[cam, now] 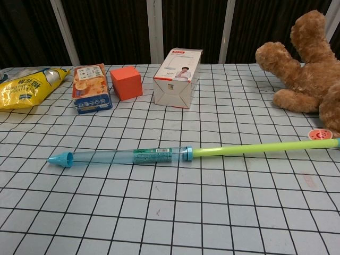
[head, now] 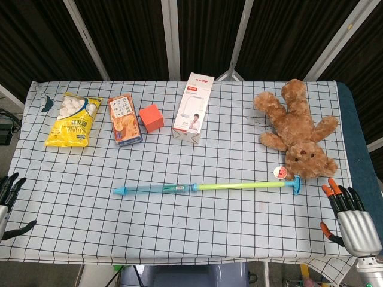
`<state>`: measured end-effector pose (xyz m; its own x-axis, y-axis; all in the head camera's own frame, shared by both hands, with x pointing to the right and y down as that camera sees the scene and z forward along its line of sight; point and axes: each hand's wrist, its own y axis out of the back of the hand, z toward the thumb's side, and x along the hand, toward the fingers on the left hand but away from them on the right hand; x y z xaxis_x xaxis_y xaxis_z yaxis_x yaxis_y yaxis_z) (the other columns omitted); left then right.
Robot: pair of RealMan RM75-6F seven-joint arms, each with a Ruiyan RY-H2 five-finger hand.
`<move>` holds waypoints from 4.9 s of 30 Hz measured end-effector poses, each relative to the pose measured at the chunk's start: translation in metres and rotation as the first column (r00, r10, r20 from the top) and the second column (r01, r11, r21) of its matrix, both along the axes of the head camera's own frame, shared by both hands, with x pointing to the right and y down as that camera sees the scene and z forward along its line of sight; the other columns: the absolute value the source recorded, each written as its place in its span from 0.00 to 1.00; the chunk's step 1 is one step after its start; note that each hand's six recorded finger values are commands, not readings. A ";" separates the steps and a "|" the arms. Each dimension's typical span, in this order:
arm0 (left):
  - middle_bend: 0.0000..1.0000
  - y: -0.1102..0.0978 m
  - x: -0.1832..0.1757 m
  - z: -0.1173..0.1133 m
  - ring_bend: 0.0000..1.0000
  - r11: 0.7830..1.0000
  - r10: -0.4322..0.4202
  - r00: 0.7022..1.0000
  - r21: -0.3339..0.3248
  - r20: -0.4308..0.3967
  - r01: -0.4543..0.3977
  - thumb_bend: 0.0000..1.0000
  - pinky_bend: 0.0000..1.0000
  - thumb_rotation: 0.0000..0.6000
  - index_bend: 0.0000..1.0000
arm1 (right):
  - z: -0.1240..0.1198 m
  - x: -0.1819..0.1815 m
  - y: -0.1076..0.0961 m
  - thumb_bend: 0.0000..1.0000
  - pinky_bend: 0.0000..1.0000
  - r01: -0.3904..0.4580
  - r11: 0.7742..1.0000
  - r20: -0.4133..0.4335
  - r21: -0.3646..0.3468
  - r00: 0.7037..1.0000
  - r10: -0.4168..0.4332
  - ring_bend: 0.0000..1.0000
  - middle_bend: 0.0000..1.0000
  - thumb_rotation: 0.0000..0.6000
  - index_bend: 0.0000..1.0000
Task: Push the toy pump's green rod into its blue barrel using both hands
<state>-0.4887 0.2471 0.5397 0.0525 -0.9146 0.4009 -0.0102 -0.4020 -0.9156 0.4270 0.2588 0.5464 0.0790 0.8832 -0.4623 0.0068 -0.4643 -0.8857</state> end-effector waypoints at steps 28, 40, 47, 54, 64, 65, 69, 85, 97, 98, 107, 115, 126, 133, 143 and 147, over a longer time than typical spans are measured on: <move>0.00 -0.001 0.002 -0.001 0.00 1.000 0.003 1.000 -0.001 -0.019 -0.004 0.09 0.00 1.00 0.00 | 0.001 0.000 0.004 0.35 0.00 0.003 1.000 -0.016 -0.013 1.000 -0.003 0.00 0.00 1.00 0.00; 0.00 -0.001 -0.001 -0.003 0.00 1.000 -0.014 1.000 0.004 -0.025 0.014 0.09 0.00 1.00 0.00 | 0.000 -0.012 -0.011 0.35 0.00 0.015 0.999 0.035 0.031 0.999 -0.016 0.00 0.00 1.00 0.03; 0.00 -0.002 -0.001 -0.001 0.00 1.000 -0.026 0.999 -0.004 -0.024 0.026 0.09 0.00 1.00 0.00 | 0.011 -0.046 -0.045 0.35 0.12 0.085 0.993 0.072 0.082 0.993 -0.091 0.15 0.20 1.00 0.36; 0.00 -0.003 0.000 -0.001 0.00 1.000 -0.024 0.999 -0.002 -0.026 0.024 0.09 0.00 1.00 0.00 | 0.046 -0.081 -0.066 0.35 0.36 0.136 0.990 0.064 0.047 0.988 -0.139 0.37 0.34 1.00 0.39; 0.00 -0.004 -0.001 0.001 0.00 0.999 -0.031 0.999 -0.011 -0.033 0.031 0.09 0.00 1.00 0.00 | 0.096 -0.109 -0.084 0.35 0.61 0.176 0.984 -0.016 0.010 0.984 -0.176 0.72 0.68 1.00 0.39; 0.00 -0.004 -0.001 0.001 0.00 0.999 -0.032 0.999 -0.012 -0.034 0.032 0.09 0.00 1.00 0.00 | 0.099 -0.110 -0.087 0.35 0.63 0.173 0.985 -0.023 0.010 0.985 -0.173 0.76 0.72 1.00 0.39; 0.00 -0.004 -0.001 0.001 0.00 0.999 -0.035 0.999 -0.015 -0.037 0.034 0.09 0.00 1.00 0.00 | 0.108 -0.109 -0.090 0.35 0.74 0.164 0.987 -0.049 -0.001 0.985 -0.163 0.92 0.89 1.00 0.39; 0.00 -0.004 0.000 0.001 0.00 0.999 -0.033 0.998 -0.018 -0.048 0.033 0.09 0.00 1.00 0.00 | 0.128 -0.089 -0.082 0.34 0.78 0.169 0.984 -0.174 -0.048 0.969 -0.175 1.00 0.98 1.00 0.48; 0.00 -0.003 0.001 0.001 0.00 0.999 -0.032 0.999 -0.011 -0.035 0.032 0.09 0.00 1.00 0.00 | 0.146 -0.077 -0.085 0.34 0.78 0.159 0.985 -0.225 -0.066 0.960 -0.170 1.00 0.98 1.00 0.48; 0.00 -0.003 0.001 0.001 0.00 0.999 -0.033 0.999 -0.012 -0.034 0.033 0.09 0.00 1.00 0.00 | 0.147 -0.076 -0.086 0.34 0.78 0.155 0.986 -0.228 -0.068 0.959 -0.166 1.00 0.98 1.00 0.48; 0.00 -0.004 0.001 0.001 0.00 0.999 -0.036 0.999 -0.010 -0.033 0.036 0.09 0.00 1.00 0.00 | 0.152 -0.068 -0.088 0.34 0.78 0.131 0.987 -0.251 -0.087 0.956 -0.150 1.00 0.98 1.00 0.49; 0.00 -0.004 0.001 0.000 0.00 0.999 -0.036 0.999 -0.008 -0.033 0.036 0.09 0.00 1.00 0.00 | 0.152 -0.061 -0.088 0.34 0.78 0.120 0.988 -0.280 -0.099 0.949 -0.143 1.00 0.99 1.00 0.52; 0.00 -0.004 0.001 -0.001 0.00 0.999 -0.032 0.999 -0.005 -0.033 0.032 0.09 0.00 1.00 0.00 | 0.152 -0.059 -0.089 0.34 0.78 0.107 0.989 -0.291 -0.101 0.947 -0.132 1.00 1.00 1.00 0.64; 0.00 -0.003 0.002 -0.002 0.00 1.000 -0.030 0.999 -0.001 -0.035 0.030 0.09 0.00 1.00 0.00 | 0.151 -0.060 -0.088 0.33 0.78 0.108 0.989 -0.289 -0.102 0.948 -0.133 1.00 1.00 1.00 0.70; 0.00 -0.005 0.006 -0.001 0.00 1.000 -0.016 1.000 -0.002 -0.027 0.016 0.09 0.00 1.00 0.02 | 0.142 -0.070 -0.088 0.34 0.78 0.118 0.990 -0.241 -0.083 0.961 -0.134 1.00 1.00 1.00 0.70; 0.00 -0.011 0.009 0.001 0.00 1.000 -0.012 1.000 -0.004 0.010 0.012 0.10 0.00 1.00 0.10 | 0.138 -0.069 -0.088 0.34 0.78 0.109 0.991 -0.233 -0.079 0.964 -0.125 1.00 1.00 1.00 0.70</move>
<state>-0.4792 0.2357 0.5402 0.0378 -0.9136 0.4048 -0.0059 -0.4053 -0.9142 0.3584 0.1705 0.6848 0.0614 0.8419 -0.5362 -0.2572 -0.5057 -0.8235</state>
